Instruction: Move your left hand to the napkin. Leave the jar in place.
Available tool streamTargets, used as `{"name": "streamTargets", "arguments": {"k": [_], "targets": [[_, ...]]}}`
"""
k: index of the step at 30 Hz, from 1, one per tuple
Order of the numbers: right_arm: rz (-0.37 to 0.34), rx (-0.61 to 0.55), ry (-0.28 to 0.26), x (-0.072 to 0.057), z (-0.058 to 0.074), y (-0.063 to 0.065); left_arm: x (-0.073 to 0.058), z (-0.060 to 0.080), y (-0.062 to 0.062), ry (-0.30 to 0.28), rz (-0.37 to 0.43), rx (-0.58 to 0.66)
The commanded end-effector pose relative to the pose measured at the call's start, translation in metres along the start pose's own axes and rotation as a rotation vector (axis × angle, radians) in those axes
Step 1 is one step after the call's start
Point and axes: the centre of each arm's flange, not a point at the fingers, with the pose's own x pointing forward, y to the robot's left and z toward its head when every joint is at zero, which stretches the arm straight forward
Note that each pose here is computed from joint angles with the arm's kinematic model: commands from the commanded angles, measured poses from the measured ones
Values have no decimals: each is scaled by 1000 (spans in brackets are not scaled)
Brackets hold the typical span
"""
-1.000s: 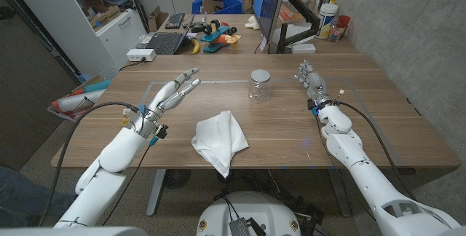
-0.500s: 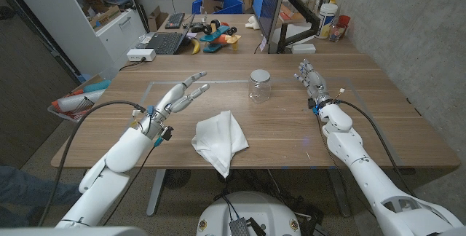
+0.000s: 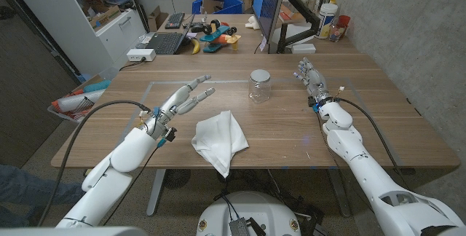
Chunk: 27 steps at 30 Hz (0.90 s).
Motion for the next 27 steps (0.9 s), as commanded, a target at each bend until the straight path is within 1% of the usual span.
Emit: {"name": "streamTargets", "arguments": {"k": [1, 7, 27], "targets": [[8, 1, -7, 5, -1, 8, 3, 1, -2, -12, -39, 33], [3, 6, -16, 7, 0, 10, 4, 1, -2, -18, -57, 44], [6, 10, -35, 12, 2, 13, -6, 5, -4, -8, -70, 163]]}}
